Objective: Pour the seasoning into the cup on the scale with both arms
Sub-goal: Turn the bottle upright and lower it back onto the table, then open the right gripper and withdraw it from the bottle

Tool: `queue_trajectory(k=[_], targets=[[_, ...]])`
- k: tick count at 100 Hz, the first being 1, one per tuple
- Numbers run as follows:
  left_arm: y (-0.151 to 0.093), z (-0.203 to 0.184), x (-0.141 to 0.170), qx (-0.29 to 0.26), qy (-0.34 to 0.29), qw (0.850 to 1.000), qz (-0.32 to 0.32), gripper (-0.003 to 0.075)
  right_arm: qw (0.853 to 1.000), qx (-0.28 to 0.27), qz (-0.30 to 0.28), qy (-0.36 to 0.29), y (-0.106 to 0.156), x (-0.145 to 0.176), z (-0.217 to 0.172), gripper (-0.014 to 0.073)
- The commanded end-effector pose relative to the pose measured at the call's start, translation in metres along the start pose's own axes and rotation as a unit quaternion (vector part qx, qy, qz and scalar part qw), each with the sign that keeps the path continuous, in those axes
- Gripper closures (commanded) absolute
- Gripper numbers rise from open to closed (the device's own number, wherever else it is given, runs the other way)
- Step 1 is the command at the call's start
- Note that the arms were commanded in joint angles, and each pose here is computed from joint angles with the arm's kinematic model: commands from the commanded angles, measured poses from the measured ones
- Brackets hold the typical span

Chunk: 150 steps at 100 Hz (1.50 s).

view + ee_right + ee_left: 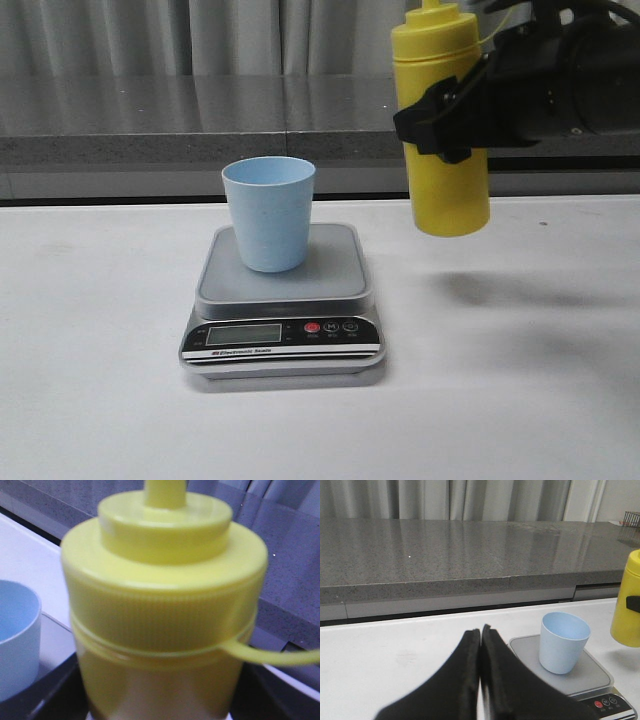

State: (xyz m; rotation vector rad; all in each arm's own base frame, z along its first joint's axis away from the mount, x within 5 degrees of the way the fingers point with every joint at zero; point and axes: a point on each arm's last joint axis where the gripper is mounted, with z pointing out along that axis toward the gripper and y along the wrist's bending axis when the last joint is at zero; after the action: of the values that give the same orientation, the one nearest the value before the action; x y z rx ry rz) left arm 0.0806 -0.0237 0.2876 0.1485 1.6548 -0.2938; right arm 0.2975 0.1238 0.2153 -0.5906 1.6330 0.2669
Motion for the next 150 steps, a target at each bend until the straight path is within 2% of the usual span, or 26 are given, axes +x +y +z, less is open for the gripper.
queue_trajectory(k=[1, 21, 43, 66, 111, 140, 150], targets=[[0.0, -0.001, -0.015, -0.005, -0.048, 0.999, -0.001, 0.074, 0.996, 0.016, 0.011, -0.086, -0.004, -0.02, -0.012, 0.0284], [0.0, -0.001, -0.015, -0.005, -0.048, 0.999, -0.001, 0.074, 0.997, 0.015, 0.017, -0.068, -0.001, -0.009, -0.016, 0.0284], [0.0, -0.001, -0.015, -0.005, -0.048, 0.999, -0.001, 0.074, 0.995, 0.021, 0.026, -0.097, -0.002, -0.009, -0.013, 0.0284], [0.0, -0.001, -0.015, -0.005, -0.048, 0.999, -0.001, 0.074, 0.993, 0.017, 0.035, -0.114, 0.0, 0.007, -0.003, 0.0284], [0.0, -0.001, -0.015, -0.005, -0.048, 0.999, -0.001, 0.074, 0.995, 0.009, 0.047, -0.083, 0.004, 0.039, 0.011, 0.0284], [0.0, -0.001, -0.015, -0.005, -0.048, 0.999, -0.001, 0.074, 0.996, 0.009, 0.048, -0.078, 0.005, 0.042, 0.011, 0.0284], [0.0, -0.001, -0.015, -0.005, -0.048, 0.999, -0.001, 0.074, 0.996, 0.008, 0.048, -0.075, 0.005, 0.043, 0.01, 0.0254]])
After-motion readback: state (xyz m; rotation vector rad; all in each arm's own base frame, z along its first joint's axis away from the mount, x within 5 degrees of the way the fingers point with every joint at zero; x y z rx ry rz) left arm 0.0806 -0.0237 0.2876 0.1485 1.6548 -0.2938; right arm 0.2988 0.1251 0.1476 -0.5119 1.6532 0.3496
